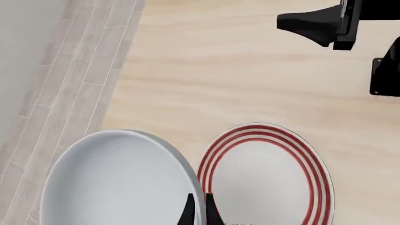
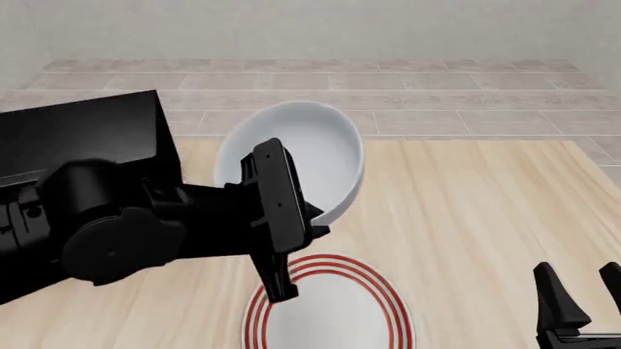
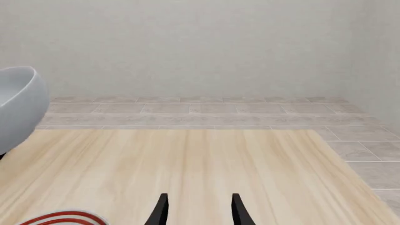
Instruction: Pick up the white bowl and put it on the plate.
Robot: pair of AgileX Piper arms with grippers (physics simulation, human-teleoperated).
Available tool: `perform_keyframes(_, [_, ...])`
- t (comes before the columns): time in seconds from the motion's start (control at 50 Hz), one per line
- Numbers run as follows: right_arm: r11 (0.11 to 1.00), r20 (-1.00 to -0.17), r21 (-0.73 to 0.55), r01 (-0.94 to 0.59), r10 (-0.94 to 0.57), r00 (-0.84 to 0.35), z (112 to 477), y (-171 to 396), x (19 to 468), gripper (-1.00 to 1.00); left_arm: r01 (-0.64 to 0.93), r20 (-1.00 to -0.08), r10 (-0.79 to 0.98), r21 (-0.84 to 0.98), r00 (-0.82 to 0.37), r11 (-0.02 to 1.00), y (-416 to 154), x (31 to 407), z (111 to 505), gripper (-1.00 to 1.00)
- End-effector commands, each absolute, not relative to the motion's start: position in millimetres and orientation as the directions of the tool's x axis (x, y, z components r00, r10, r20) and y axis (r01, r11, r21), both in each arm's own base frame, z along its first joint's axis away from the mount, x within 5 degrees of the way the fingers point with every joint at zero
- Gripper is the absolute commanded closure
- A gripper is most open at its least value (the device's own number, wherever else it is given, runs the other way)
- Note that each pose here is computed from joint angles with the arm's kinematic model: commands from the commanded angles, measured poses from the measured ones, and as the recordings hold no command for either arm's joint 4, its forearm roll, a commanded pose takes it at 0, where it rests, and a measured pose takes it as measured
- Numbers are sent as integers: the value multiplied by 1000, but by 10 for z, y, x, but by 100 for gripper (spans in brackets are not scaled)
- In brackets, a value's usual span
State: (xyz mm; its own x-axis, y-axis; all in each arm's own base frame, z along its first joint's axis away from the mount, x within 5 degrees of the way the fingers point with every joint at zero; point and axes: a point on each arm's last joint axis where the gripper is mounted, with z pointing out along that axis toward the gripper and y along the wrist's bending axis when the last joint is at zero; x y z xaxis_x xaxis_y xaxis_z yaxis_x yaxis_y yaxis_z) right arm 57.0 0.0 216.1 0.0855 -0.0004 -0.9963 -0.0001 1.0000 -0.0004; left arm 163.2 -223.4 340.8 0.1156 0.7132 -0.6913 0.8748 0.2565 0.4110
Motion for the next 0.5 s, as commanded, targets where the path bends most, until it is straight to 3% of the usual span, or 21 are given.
perform_keyframes(0.02, [1000, -996, 0, 0, 0, 86, 2155, 0, 568, -100, 880, -680, 718, 424, 152, 215, -2237, 1522, 3333, 100])
perform_keyframes(0.5, [1000, -996, 0, 0, 0, 86, 2155, 0, 568, -100, 903, -694, 699, 394, 171, 170, -2315, 1310, 3270, 100])
